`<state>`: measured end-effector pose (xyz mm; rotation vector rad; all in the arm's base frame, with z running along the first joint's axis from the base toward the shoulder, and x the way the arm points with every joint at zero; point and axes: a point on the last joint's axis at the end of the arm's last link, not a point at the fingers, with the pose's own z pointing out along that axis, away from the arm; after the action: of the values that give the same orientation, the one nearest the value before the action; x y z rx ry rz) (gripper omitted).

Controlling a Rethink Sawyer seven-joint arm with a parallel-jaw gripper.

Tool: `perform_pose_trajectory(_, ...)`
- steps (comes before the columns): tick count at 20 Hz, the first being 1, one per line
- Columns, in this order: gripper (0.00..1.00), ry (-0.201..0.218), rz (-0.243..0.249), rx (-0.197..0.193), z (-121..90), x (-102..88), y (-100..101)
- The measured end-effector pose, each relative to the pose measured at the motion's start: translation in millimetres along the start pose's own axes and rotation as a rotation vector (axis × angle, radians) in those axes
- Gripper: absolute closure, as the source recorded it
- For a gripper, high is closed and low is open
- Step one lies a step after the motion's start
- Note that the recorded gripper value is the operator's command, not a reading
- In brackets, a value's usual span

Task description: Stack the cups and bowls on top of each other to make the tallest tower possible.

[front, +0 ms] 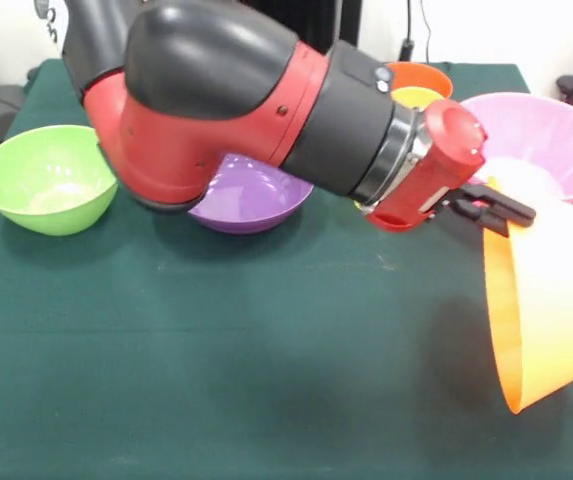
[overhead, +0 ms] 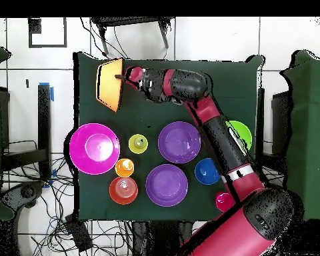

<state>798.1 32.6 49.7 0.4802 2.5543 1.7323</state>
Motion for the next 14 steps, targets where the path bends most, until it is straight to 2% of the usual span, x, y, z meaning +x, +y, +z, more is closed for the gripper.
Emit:
perform_pose_trajectory(8, 1.00, 0.087, -0.088, -0.025, -21.0, -28.4, -18.8)
perform_pose_trajectory(14, 1.00, 0.123, -0.137, -0.041, -36.1, -45.6, -35.7)
